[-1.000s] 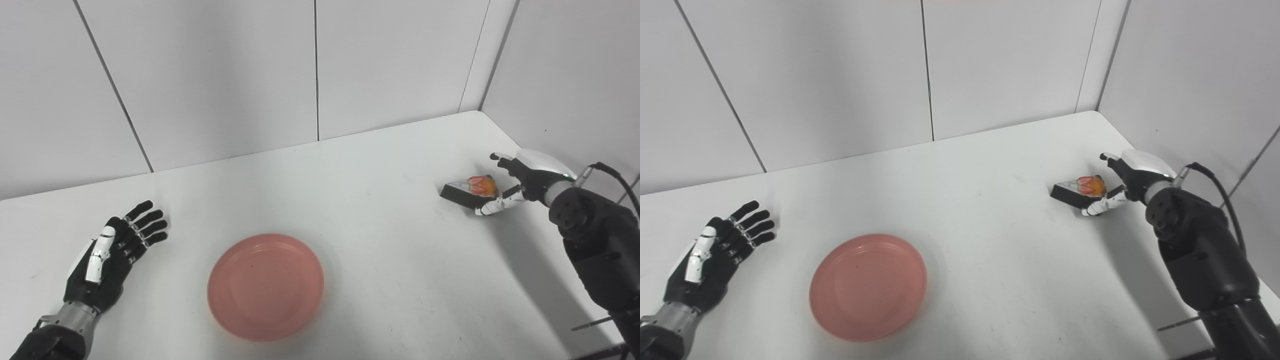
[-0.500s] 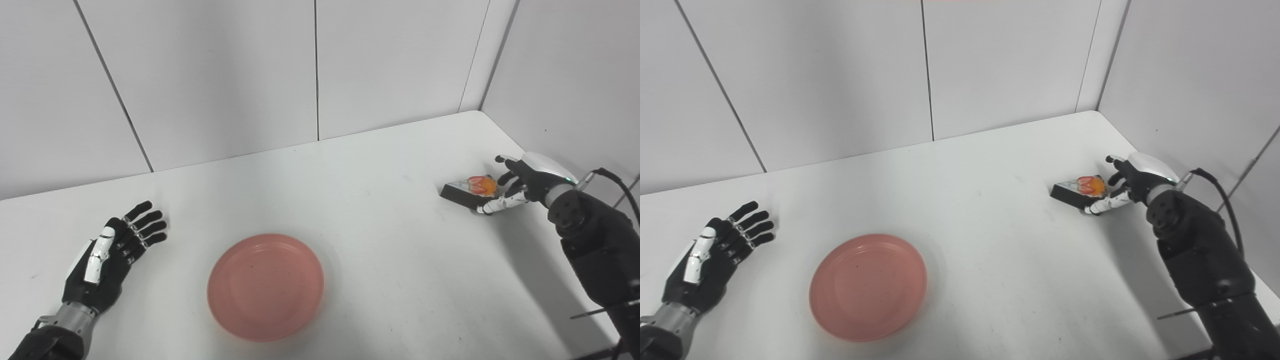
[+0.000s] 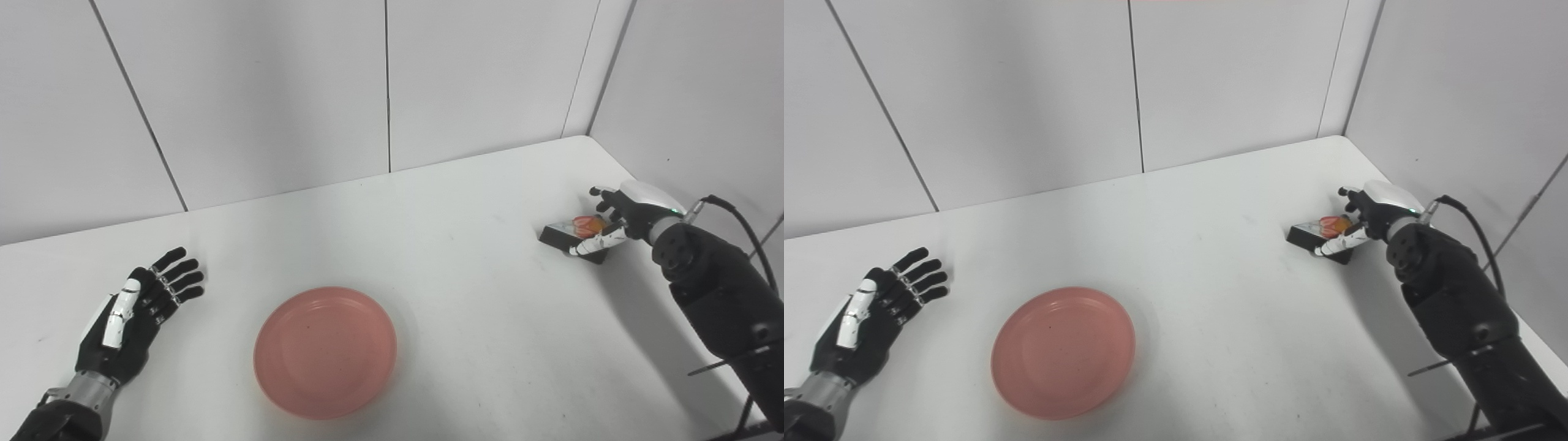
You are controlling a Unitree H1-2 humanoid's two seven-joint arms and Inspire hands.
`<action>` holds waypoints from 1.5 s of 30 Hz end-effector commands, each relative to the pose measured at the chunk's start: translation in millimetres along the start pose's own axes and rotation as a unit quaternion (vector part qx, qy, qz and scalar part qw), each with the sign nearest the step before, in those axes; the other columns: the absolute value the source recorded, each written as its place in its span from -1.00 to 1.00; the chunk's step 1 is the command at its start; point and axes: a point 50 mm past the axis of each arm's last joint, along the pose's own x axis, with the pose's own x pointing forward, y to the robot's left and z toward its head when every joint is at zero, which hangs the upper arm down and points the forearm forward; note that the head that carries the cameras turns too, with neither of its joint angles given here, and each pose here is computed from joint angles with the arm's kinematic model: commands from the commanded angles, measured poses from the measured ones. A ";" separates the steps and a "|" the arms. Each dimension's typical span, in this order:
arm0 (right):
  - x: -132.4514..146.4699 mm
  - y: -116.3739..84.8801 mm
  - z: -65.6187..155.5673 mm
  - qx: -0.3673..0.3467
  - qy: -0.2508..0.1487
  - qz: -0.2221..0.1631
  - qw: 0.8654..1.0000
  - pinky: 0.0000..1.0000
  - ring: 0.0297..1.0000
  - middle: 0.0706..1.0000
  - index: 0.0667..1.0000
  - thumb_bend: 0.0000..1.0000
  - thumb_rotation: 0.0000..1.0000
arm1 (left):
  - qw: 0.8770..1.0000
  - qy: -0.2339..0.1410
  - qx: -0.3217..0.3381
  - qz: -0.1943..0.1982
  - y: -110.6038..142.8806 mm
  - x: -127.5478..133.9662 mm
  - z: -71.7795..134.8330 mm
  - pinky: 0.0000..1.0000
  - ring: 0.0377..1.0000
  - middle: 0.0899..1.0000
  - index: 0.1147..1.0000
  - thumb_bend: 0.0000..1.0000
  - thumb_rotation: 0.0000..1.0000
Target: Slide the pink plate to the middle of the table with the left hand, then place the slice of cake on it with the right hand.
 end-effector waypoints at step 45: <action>-27.4 -49.6 26.5 -0.024 -0.070 -0.055 0.996 -0.20 -0.12 -0.09 -0.12 0.05 -1.00 | 0.994 0.091 -0.057 0.021 -20.4 -44.6 -58.7 0.57 0.60 0.59 0.57 0.04 0.90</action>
